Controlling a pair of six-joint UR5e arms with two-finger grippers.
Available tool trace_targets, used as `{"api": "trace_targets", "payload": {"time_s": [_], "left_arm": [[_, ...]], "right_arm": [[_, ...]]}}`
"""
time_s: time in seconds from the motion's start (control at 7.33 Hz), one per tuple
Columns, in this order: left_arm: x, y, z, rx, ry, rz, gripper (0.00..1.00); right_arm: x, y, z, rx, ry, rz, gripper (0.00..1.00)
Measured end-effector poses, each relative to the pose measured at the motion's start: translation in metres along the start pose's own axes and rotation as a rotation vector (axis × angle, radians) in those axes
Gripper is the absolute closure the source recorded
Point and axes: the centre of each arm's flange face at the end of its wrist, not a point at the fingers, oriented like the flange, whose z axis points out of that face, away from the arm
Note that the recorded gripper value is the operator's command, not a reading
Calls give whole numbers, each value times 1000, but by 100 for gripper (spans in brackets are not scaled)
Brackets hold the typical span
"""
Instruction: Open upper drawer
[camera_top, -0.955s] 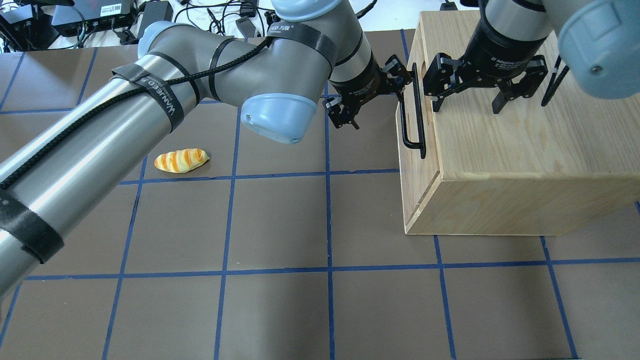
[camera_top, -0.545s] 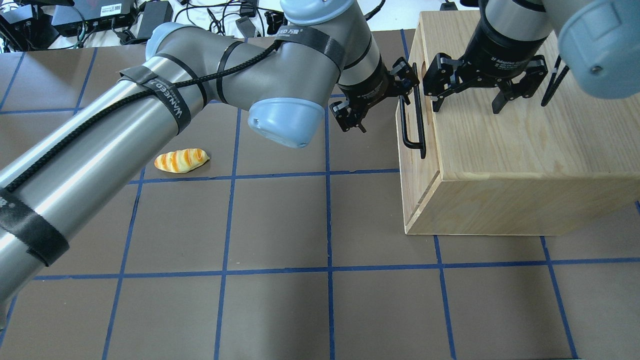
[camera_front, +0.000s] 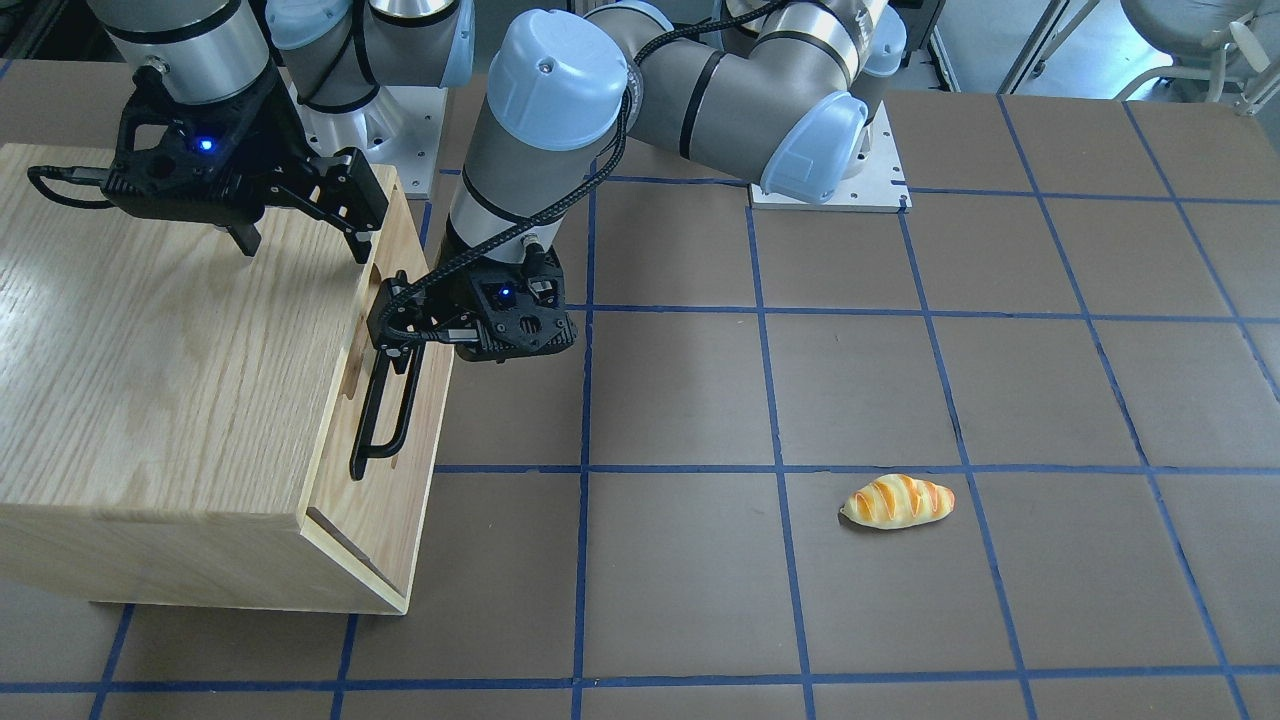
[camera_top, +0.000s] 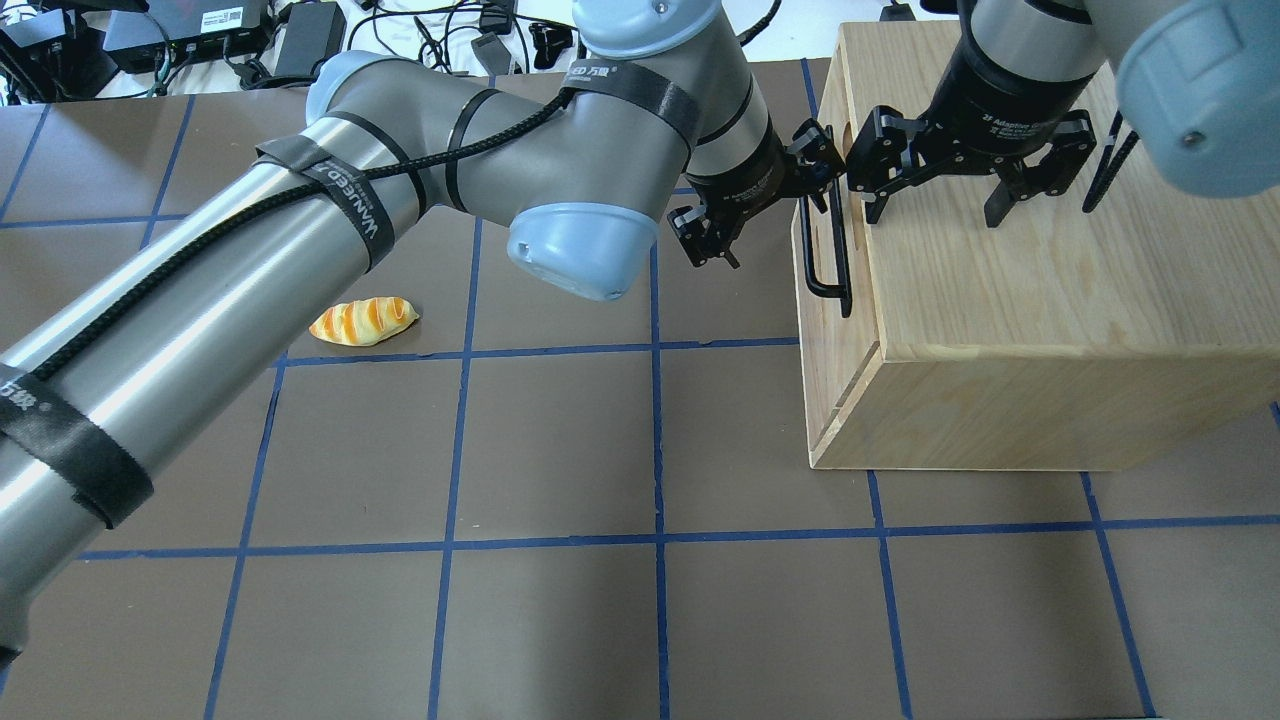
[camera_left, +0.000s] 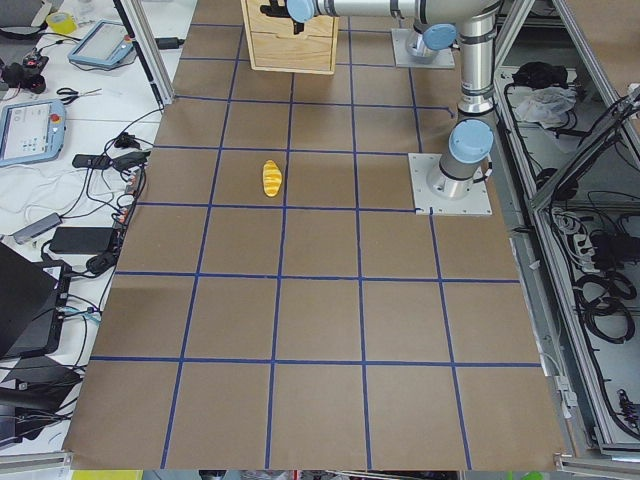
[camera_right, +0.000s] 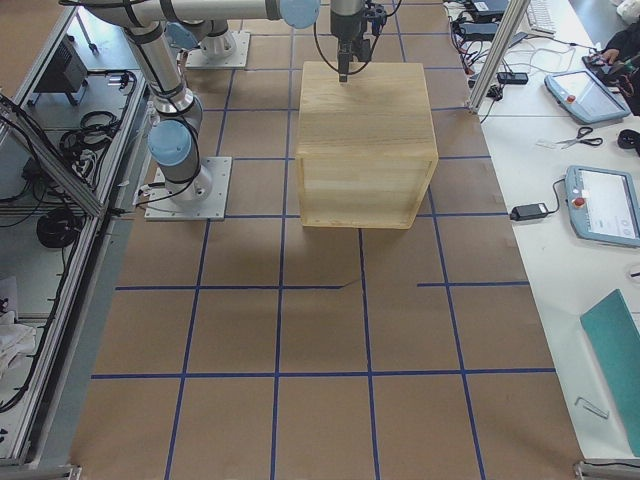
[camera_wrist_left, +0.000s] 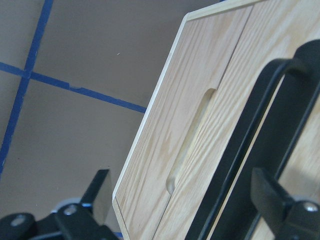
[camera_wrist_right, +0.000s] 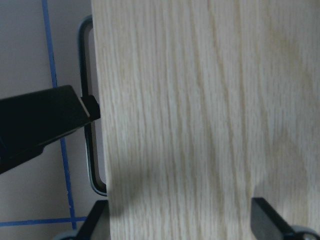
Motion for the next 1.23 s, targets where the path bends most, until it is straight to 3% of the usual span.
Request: {"api": "trace_targets", "payload": {"time_s": [1.23], "left_arm": [[-2,-1,19,-16,-23,8,0]], "right_arm": [[0,0,0,0,0,0,0]]}}
